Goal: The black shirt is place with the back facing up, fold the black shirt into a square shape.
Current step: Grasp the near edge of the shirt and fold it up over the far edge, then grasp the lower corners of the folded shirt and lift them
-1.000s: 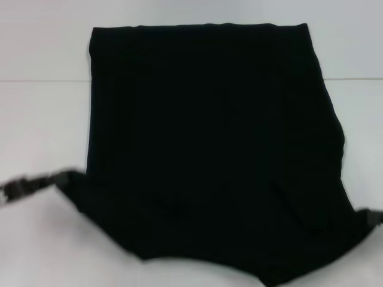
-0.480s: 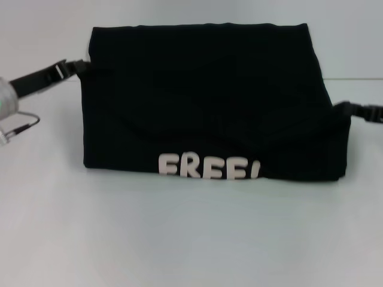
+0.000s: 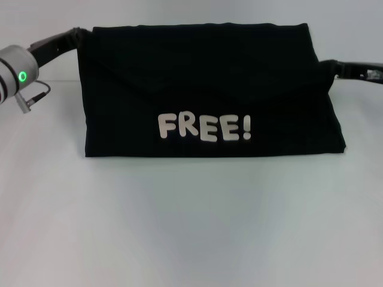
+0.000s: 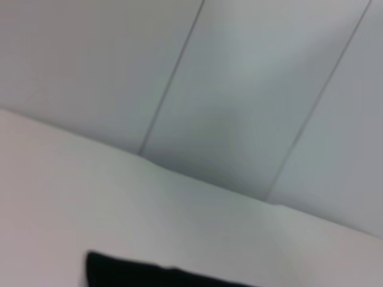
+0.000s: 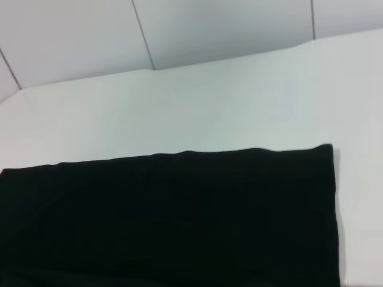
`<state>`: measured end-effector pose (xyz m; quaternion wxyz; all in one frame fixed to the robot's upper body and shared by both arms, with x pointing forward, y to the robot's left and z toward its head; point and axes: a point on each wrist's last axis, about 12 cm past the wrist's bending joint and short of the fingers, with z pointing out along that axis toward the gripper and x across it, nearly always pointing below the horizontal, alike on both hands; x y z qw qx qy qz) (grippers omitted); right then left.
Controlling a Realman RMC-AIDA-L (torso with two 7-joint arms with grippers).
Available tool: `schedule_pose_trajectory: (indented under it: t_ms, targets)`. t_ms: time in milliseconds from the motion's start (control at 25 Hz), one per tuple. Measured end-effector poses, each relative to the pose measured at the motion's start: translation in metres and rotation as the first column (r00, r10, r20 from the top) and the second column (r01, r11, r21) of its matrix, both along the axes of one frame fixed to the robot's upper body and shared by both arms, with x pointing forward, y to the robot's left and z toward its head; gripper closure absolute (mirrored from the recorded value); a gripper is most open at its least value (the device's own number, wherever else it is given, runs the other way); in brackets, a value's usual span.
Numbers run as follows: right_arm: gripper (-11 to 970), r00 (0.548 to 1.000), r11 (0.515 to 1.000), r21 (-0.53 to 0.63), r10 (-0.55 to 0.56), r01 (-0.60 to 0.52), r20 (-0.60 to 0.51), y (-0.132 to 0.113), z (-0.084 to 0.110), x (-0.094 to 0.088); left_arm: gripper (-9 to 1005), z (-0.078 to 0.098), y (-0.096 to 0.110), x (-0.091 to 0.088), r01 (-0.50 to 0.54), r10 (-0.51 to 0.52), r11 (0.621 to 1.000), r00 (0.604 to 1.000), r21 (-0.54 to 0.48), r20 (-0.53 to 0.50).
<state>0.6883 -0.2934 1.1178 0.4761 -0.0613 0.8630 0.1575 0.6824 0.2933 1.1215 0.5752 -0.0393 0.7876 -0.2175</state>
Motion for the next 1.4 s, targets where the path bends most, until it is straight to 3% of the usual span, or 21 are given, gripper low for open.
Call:
schedule_pose_trajectory:
  t_ms: [200,480,720,920,960,1080,1280,1400]
  targets:
    - [834,1.0,1.0,-0.013,-0.02,0.02,-0.001,0.01,-0.002,0.004,957,-0.001,-0.006,0.003,-0.014,0.012,0.999,1.0,0.048,0.028]
    - [789,0.999,0.999,-0.005,-0.033,0.033,-0.028,0.028,-0.019,-0.004,957,-0.022,-0.018,-0.007,-0.04,0.038,0.99,0.999,0.133,0.016]
    - [751,0.999,1.0,-0.003,-0.03,0.03,-0.032,0.03,-0.021,-0.005,957,-0.031,-0.019,-0.01,-0.039,0.043,0.984,0.999,0.173,-0.018]
    - [718,0.998,0.998,0.009,-0.067,0.067,-0.017,0.025,-0.018,-0.003,790,-0.034,-0.015,-0.007,-0.086,0.103,0.972,0.992,0.218,-0.068]
    - [712,0.997,0.997,0.013,-0.079,0.079,-0.011,0.024,-0.017,-0.003,715,-0.034,-0.015,-0.006,-0.089,0.107,0.971,0.992,0.221,-0.07]
    - [465,0.991,0.991,0.036,-0.13,0.129,0.02,0.015,-0.014,-0.002,530,-0.032,-0.011,-0.005,-0.098,0.115,0.97,0.991,0.221,-0.067]
    - [341,0.988,0.984,0.129,-0.131,0.121,0.077,0.002,-0.009,-0.008,358,-0.034,-0.005,-0.008,-0.11,0.128,0.972,0.989,0.207,-0.076]
    - [318,0.993,0.98,0.19,-0.071,0.053,0.092,-0.006,-0.009,-0.019,344,-0.044,-0.001,-0.02,-0.071,0.089,0.986,0.989,0.148,-0.116]
